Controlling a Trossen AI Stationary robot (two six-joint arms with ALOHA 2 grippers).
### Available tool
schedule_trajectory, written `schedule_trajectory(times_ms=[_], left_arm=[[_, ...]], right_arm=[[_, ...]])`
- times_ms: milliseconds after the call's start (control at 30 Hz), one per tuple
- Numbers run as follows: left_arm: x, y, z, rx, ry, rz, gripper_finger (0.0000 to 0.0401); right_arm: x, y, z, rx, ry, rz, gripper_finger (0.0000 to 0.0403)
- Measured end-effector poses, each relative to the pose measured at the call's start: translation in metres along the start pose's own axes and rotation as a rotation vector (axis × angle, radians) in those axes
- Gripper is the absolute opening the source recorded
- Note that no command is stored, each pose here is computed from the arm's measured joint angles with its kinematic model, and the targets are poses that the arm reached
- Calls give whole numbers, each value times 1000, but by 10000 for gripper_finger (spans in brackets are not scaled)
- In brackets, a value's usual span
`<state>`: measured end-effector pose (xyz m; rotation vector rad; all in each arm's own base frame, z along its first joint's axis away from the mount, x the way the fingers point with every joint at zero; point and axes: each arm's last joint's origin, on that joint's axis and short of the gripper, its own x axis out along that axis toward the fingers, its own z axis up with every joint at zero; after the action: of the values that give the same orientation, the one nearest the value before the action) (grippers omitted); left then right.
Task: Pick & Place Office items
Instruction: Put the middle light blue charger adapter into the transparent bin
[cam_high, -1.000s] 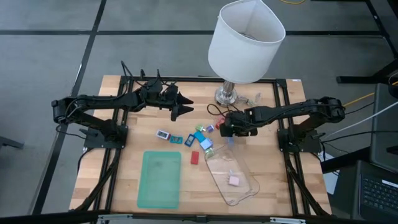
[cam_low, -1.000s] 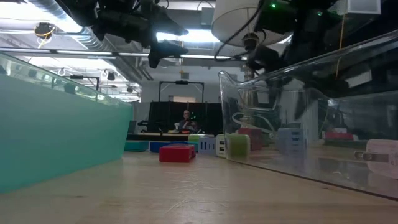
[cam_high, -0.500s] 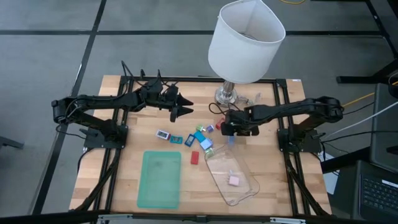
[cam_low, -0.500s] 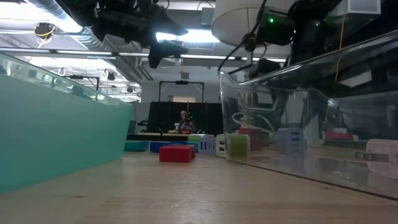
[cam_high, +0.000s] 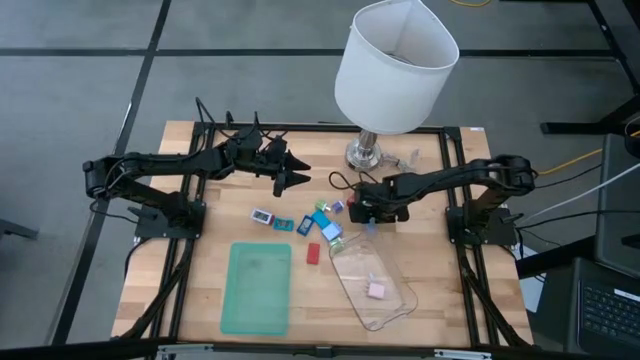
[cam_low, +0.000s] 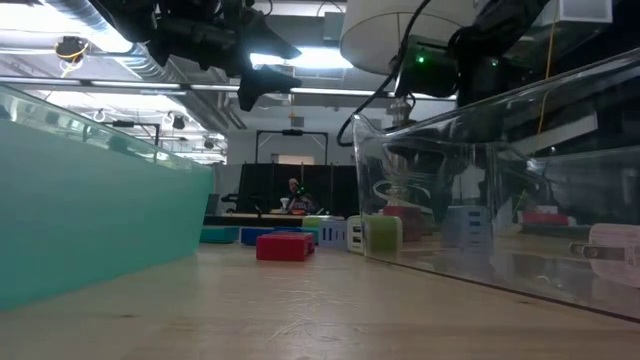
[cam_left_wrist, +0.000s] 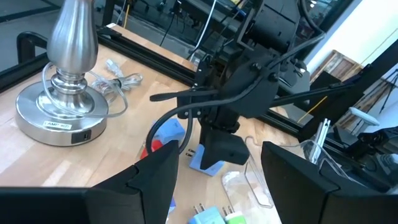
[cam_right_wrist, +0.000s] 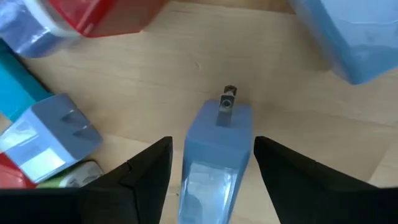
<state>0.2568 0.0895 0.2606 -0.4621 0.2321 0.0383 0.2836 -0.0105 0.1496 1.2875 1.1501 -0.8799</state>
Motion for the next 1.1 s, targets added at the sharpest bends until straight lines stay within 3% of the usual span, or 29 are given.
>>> schedule_trajectory(times_ms=[167, 333, 500, 633, 833, 1100], left_arm=[[0, 0, 0, 3, 1, 0, 223], [0, 0, 0, 15, 5, 2, 223], [0, 0, -1, 16, 6, 3, 223], [0, 0, -1, 16, 6, 2, 223], [0, 0, -1, 16, 5, 3, 223], [0, 0, -1, 17, 6, 3, 223]], right_arm=[[0, -1, 1, -16, -6, -12, 208], [-1, -1, 3, -24, -8, -11, 117], [-1, 1, 3, -74, -13, 13, 119], [-7, 9, 7, -80, -74, 113, 119], [-44, 20, 14, -98, -204, 264, 119], [-109, 37, 4, -272, -285, 546, 119]])
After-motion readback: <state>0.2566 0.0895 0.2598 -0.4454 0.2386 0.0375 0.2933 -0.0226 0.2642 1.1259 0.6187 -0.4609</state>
